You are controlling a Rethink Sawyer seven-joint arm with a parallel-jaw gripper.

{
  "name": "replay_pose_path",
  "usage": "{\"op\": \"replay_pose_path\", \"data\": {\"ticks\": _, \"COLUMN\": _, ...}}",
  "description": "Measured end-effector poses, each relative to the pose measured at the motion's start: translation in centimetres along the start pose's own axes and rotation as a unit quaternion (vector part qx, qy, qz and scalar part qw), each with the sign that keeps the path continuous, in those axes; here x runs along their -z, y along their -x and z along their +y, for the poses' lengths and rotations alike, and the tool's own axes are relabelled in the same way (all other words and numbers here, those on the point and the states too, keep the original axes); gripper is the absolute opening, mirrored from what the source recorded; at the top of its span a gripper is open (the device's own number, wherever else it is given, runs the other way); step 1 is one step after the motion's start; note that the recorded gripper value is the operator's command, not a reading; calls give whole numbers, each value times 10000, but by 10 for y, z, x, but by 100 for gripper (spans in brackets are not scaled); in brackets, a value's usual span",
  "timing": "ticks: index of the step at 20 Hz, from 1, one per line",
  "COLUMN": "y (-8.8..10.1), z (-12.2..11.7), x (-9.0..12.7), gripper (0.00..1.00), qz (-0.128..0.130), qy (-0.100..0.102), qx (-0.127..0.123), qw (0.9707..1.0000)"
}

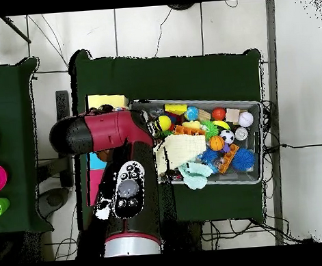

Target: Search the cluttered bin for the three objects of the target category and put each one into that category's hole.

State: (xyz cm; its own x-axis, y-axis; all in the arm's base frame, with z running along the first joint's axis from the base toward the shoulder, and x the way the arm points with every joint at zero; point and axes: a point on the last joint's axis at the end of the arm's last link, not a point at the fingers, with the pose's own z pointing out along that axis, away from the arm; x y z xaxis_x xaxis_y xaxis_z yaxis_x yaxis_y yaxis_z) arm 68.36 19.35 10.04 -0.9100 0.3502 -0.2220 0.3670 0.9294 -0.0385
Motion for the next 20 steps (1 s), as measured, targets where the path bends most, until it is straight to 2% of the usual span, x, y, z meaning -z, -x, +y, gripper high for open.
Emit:
{"op": "replay_pose_path", "data": {"ticks": 14, "y": -22, "z": 32, "x": -11, "gripper": 0, "qz": 255, "qy": 174, "qx": -246, "qw": 9992}}
{"op": "replay_pose_path", "data": {"ticks": 20, "y": -19, "z": 33, "x": -14, "gripper": 0, "qz": 276, "qy": 211, "qx": -413, "qw": 9985}}
